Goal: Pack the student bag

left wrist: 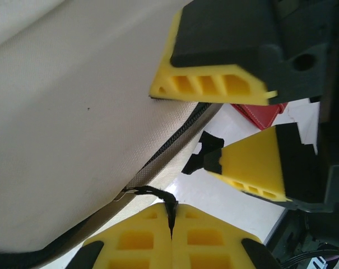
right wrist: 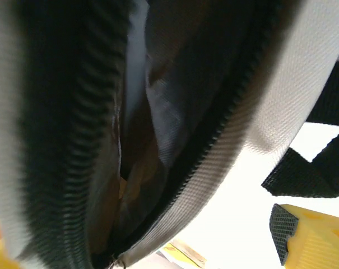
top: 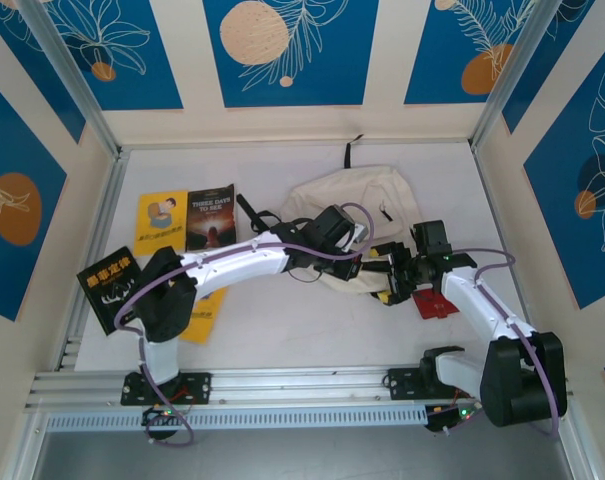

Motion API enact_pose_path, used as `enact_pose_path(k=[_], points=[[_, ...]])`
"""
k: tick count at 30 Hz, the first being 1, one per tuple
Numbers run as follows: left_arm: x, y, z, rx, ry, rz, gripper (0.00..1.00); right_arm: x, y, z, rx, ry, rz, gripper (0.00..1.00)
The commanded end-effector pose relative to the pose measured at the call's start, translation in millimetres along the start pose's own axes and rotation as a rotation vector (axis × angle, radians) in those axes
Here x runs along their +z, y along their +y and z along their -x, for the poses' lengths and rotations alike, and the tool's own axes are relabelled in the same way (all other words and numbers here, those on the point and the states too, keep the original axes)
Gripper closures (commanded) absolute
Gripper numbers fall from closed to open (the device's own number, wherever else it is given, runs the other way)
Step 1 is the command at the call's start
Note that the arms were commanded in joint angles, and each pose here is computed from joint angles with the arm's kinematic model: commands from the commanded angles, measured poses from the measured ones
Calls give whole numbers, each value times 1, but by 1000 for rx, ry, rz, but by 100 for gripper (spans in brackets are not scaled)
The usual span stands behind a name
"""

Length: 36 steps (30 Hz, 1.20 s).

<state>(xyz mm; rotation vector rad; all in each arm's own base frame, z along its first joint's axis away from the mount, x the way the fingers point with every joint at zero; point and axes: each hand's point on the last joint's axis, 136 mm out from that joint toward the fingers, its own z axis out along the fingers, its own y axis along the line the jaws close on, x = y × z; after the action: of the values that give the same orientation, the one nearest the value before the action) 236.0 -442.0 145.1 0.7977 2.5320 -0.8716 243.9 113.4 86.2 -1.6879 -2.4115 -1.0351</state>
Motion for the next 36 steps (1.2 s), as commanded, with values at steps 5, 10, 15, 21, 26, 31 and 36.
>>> enact_pose_path(k=[5,10,15,21,26,31,36], points=[[-14,-15,12,30,-53,-33,100,7,11,0,17,10,32,24],[-13,3,4,39,-27,53,100,5,3,12,-23,-73,-33,47],[-16,32,-9,31,42,181,100,5,-27,26,-90,-174,-167,66],[-20,59,-24,31,98,286,100,7,-53,38,-135,-231,-253,75],[-29,87,-23,18,104,384,100,9,-68,45,-124,-258,-315,77],[-33,105,-23,-5,112,427,100,9,-75,50,-124,-276,-358,79],[-34,124,-25,-42,129,463,100,9,-76,52,-132,-286,-369,79]])
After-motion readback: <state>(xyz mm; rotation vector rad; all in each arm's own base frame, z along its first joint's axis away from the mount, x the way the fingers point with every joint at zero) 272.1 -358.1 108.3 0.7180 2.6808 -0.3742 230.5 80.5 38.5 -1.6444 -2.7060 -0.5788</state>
